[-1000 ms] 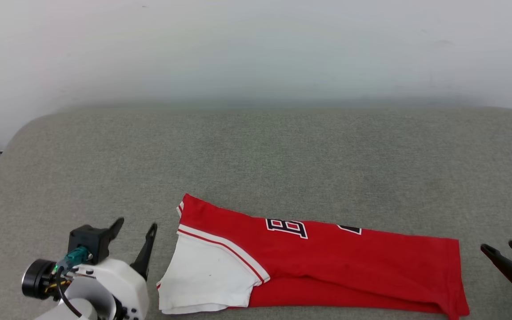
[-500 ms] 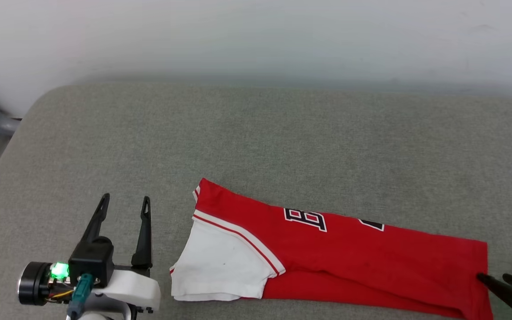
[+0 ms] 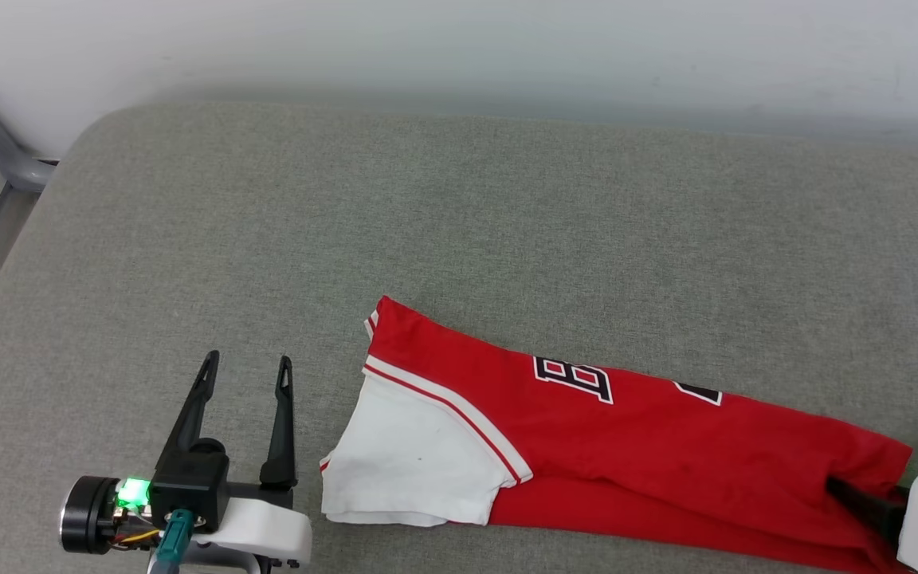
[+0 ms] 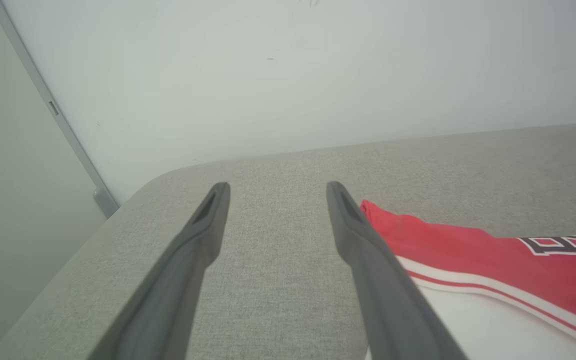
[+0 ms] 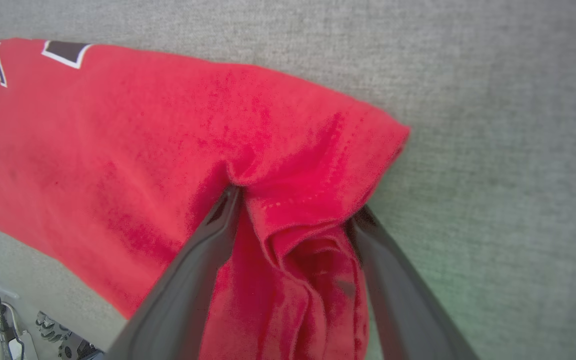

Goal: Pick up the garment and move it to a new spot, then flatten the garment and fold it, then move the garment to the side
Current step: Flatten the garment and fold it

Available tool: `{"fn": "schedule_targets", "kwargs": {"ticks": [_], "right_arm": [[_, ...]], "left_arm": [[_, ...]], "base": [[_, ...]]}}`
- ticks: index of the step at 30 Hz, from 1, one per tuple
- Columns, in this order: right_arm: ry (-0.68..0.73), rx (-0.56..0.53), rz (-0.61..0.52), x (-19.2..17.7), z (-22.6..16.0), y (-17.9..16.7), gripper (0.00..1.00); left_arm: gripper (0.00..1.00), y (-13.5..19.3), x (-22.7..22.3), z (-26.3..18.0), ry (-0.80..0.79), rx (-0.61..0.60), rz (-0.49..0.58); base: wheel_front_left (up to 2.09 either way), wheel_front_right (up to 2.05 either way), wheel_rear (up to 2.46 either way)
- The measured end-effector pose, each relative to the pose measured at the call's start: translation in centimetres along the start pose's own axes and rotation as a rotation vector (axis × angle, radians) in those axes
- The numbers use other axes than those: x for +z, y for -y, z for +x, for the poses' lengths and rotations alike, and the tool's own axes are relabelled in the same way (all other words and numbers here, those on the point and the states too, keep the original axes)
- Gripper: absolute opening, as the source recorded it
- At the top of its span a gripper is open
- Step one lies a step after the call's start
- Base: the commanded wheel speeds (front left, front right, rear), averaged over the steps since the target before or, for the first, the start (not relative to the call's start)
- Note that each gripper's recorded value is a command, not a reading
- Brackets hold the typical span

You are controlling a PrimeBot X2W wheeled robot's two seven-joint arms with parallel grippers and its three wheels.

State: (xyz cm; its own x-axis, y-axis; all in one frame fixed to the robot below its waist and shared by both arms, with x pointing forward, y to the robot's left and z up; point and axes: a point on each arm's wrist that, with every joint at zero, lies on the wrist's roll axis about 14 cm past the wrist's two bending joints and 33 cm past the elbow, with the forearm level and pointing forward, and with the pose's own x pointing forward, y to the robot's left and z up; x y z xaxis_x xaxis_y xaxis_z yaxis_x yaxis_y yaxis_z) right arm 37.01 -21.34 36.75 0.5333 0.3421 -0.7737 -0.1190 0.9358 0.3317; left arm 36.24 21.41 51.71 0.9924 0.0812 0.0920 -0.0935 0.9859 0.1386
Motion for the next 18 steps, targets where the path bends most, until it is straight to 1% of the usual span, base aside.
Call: {"fn": "schedule_targets", "kwargs": {"ticks": [6,10,11,12,13,18], "right_arm": [[-0.012,0.055,-0.055,0.0,0.8,-2.2,1.0],[-0.008,0.055,-0.083,-0.1,0.7,-2.4,1.0],[-0.003,0.052,-0.089,-0.1,0.7,-2.3,0.5],[0.004,0.05,-0.09,-0.1,0.6,-2.2,0.13],[0.01,0.047,-0.09,-0.1,0.6,-2.2,0.0],[0.049,0.041,-0.086,0.1,0.0,-1.9,0.0]], "left_arm": [[1.0,0.4,-0.2,-0.3,-0.001,-0.002,-0.008],[1.0,0.7,-0.2,-0.7,0.001,-0.01,-0.007],[1.0,0.7,-0.1,-0.7,0.006,-0.009,-0.004],[1.0,0.6,0.0,-0.7,0.011,-0.007,-0.001],[1.0,0.6,0.1,-0.8,0.015,-0.003,0.001],[1.0,0.4,0.2,-1.6,0.017,0.004,0.007]], "base": [[0.0,0.0,0.0],[0.0,0.0,0.0],[0.0,0.0,0.0],[0.0,0.0,0.0],[0.0,0.0,0.0],[0.0,0.0,0.0]]}}
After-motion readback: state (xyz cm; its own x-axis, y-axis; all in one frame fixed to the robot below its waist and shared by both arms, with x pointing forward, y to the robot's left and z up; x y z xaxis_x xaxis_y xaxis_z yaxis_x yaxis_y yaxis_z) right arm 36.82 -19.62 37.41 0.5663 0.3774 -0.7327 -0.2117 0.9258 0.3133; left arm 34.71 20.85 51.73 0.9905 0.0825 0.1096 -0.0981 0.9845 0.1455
